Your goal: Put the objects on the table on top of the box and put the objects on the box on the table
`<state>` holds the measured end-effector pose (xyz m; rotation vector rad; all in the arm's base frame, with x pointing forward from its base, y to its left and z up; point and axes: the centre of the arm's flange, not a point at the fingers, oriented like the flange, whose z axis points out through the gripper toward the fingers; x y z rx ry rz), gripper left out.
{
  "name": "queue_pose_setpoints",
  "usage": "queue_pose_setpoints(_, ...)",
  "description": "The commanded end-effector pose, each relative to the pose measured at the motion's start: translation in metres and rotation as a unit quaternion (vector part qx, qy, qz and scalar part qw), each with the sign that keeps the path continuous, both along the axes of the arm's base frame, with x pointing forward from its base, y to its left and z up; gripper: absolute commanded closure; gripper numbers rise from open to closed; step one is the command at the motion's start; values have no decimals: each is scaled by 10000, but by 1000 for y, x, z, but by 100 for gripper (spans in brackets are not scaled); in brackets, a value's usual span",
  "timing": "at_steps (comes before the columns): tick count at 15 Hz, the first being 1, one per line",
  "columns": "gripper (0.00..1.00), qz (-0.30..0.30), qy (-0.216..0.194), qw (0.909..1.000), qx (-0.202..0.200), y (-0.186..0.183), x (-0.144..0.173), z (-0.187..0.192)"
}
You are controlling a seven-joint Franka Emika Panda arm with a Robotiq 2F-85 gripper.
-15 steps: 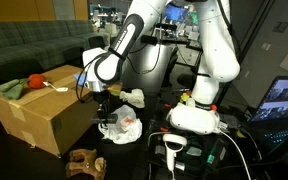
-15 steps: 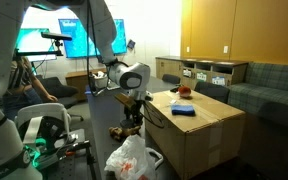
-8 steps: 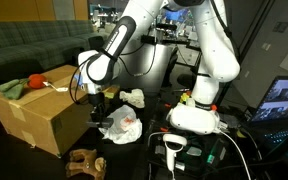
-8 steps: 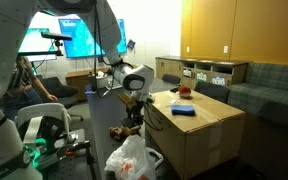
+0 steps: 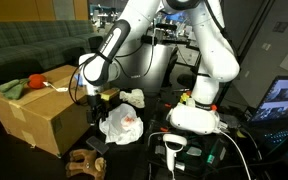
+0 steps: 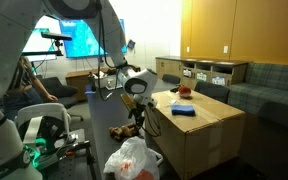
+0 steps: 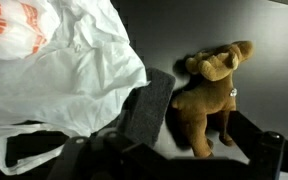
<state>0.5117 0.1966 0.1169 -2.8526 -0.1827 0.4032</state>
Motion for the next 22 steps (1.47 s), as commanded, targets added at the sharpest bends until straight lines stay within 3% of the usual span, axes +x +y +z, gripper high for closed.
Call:
queue_pose_setpoints(1,0,-341,-46,9994,28,-9,-1,3)
queue_pose_setpoints(6,0,-938,-139,9952,-232,-38,-28,3)
queue_pose_setpoints(15,0,-2258,-574,9691,-804,-82,-83,11)
queue_pose_setpoints(18,0,-2773,-547,9529,-1097,-90,-91,7)
queue_pose_setpoints(22,0,-3617,-318,9198,-1485,-98,-102,-9)
